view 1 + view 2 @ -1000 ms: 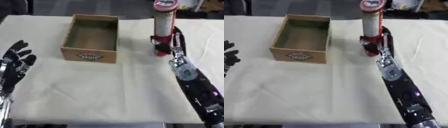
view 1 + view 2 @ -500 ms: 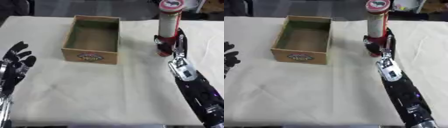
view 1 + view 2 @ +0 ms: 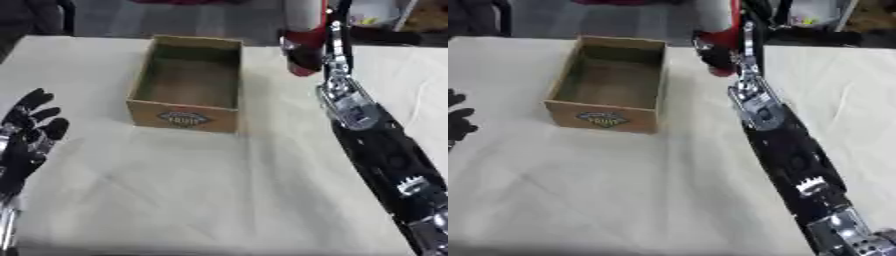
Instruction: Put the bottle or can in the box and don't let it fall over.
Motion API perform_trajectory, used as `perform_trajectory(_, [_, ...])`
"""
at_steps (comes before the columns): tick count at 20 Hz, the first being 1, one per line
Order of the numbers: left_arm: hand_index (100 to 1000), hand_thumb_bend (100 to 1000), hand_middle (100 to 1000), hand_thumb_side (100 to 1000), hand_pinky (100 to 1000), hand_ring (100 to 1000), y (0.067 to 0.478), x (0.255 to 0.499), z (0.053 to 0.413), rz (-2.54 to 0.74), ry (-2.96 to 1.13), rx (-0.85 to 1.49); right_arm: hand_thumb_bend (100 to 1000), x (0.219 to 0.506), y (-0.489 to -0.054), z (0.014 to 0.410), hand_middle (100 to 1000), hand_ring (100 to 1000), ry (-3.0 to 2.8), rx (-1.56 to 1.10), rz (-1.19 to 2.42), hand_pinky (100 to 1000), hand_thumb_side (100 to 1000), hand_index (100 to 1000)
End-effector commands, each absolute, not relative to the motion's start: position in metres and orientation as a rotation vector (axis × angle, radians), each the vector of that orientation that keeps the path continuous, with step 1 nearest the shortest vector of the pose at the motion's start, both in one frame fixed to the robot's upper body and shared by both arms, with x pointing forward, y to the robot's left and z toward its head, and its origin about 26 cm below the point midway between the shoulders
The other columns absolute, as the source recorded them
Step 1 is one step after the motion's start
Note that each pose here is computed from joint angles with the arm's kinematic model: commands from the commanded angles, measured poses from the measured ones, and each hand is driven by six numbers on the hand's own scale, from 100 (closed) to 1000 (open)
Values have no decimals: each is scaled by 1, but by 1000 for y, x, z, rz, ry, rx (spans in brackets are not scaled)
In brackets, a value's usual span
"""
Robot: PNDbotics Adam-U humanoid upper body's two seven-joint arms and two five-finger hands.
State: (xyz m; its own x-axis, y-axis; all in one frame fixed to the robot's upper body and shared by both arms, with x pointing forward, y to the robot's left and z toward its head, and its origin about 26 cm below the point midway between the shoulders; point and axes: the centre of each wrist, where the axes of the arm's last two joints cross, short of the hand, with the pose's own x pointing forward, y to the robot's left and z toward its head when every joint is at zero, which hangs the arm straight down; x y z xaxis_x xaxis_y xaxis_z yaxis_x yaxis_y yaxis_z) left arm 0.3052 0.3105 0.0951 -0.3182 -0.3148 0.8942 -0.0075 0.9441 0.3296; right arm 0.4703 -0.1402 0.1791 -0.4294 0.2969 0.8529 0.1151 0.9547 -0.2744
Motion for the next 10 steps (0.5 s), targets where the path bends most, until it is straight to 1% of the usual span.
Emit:
perform_trajectory(1, [962, 736, 879, 643, 759, 859, 306, 309, 105, -340, -1910, 219, 100, 470, -115, 201, 771, 866, -2058, -185, 273, 979, 100, 368])
perform_trajectory(7, [962, 738, 879, 642, 760, 859, 302, 313, 111, -360, -1933, 198, 100, 473, -84, 184, 779, 872, -2005, -67, 339, 994, 100, 375])
perform_trajectory(8, [962, 738, 879, 642, 760, 859, 302, 313, 111, -361, -1936, 197, 100, 472, -81, 179, 781, 876, -1996, -47, 340, 997, 100, 388])
perform_trajectory(9, [962, 738, 879, 642, 760, 859, 301, 313, 112, -362, -1937, 196, 100, 472, -79, 173, 786, 882, -1991, -42, 350, 999, 100, 410])
perform_trajectory(10, [962, 739, 879, 642, 760, 859, 301, 313, 112, -362, -1937, 195, 100, 472, -77, 168, 808, 905, -1991, -48, 372, 1000, 100, 558])
